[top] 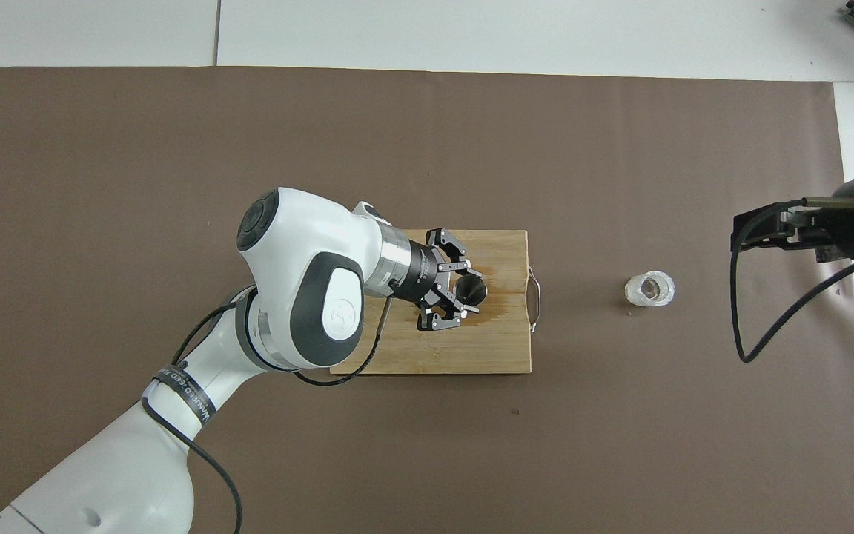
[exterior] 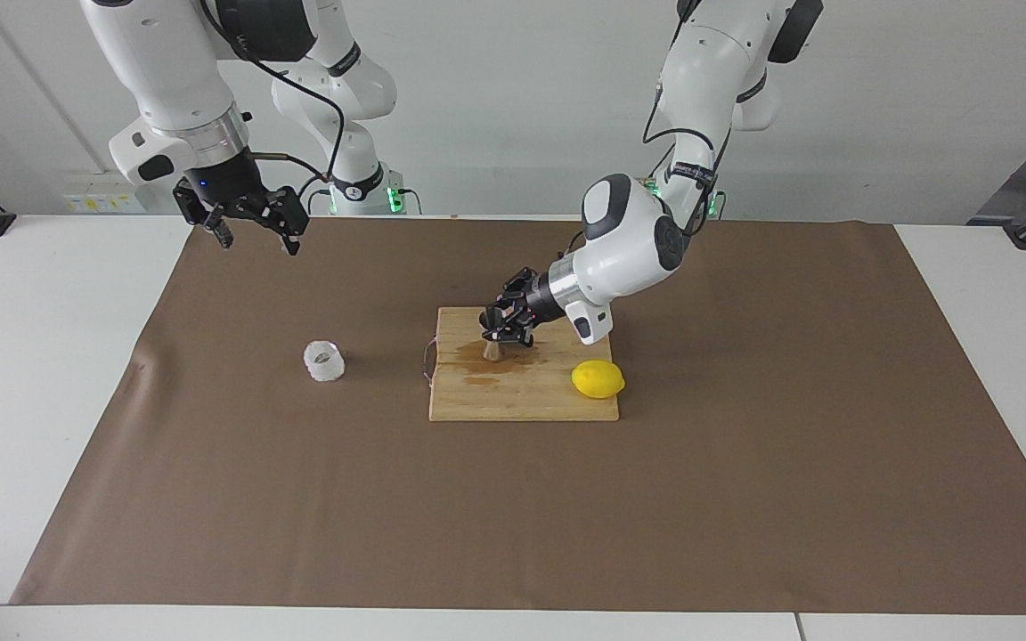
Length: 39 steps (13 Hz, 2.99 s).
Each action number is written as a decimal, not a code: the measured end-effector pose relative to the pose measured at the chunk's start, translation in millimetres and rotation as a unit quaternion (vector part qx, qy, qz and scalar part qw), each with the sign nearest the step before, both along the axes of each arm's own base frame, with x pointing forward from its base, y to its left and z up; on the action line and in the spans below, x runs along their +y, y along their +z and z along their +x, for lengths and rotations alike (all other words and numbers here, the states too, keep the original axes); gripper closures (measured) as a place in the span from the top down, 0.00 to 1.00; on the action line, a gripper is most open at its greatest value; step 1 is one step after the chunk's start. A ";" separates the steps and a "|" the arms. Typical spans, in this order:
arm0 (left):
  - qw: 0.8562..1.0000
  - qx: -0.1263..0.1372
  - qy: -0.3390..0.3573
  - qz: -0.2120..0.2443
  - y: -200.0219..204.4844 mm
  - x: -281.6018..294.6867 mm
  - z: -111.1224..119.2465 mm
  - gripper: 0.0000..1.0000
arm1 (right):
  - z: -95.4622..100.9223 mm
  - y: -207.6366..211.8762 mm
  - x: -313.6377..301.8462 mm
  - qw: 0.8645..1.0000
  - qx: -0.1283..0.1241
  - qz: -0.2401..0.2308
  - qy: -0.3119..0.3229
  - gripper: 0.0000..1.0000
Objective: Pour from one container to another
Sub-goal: 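Lower the dark cup onto the board and open the left gripper, then raise the left gripper away while the right gripper reaches the white cup, then close the right gripper around the small white cup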
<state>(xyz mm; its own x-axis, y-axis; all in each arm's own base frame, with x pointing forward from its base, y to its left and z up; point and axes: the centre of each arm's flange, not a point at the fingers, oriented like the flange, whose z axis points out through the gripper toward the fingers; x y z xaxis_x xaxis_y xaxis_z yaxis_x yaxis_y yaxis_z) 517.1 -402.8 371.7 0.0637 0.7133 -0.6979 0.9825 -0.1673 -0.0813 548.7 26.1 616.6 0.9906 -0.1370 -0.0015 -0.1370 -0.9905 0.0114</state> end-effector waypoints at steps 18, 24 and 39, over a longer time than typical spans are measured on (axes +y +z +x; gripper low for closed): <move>0.991 -0.051 -0.095 0.076 68.4 53.2 47.0 1.00 | 9.2 -49.9 -8.0 0.969 -0.013 0.003 0.248 1.00; 0.966 -0.113 -0.126 0.198 147.0 157.3 84.6 1.00 | 6.2 -118.9 -66.4 0.889 -0.067 0.080 0.447 1.00; 0.785 -0.271 -0.510 0.226 193.1 338.7 103.5 1.00 | -9.1 -302.7 -127.4 0.658 -0.229 0.176 0.695 1.00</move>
